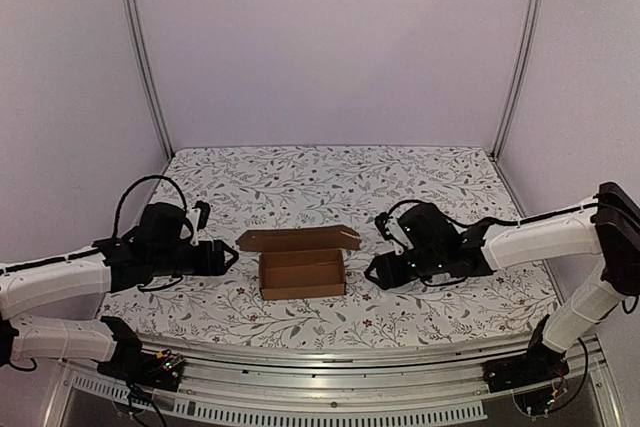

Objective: Fold the paper box

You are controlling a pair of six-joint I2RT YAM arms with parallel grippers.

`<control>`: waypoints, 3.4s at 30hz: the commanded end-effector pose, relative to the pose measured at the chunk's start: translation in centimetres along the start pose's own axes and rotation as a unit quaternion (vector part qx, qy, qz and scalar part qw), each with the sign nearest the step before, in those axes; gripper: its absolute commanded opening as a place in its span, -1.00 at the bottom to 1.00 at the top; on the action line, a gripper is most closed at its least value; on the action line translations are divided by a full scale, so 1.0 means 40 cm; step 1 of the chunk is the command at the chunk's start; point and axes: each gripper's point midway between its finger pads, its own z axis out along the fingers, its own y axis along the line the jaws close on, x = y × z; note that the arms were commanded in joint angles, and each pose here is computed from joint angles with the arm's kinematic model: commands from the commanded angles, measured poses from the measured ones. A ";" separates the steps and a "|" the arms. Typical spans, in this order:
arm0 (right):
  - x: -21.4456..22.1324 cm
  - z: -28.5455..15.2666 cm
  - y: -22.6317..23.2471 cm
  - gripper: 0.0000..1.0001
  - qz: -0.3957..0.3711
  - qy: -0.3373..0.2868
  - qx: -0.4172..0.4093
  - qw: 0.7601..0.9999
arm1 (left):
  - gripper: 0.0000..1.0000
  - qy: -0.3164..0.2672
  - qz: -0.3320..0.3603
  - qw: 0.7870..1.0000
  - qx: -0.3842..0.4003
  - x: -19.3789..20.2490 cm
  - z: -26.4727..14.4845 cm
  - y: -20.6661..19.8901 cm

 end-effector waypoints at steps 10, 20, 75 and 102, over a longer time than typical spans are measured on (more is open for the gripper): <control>-0.120 -0.172 -0.035 0.97 -0.094 -0.071 0.030 0.993 | 0.37 -0.090 0.093 0.991 0.024 -0.069 0.010 -0.017; -0.167 -0.125 0.048 0.95 -0.182 -0.070 -0.050 0.980 | 0.35 -0.085 0.118 0.989 0.039 -0.066 0.016 -0.034; -0.171 -0.053 0.087 -1.00 -0.271 -0.075 -0.088 0.955 | 0.34 -0.057 0.092 0.992 0.063 -0.038 0.015 -0.049; -0.005 -0.186 0.103 -1.00 -0.284 -0.019 -0.117 0.952 | 0.20 -0.068 0.177 0.959 0.208 -0.051 0.081 -0.190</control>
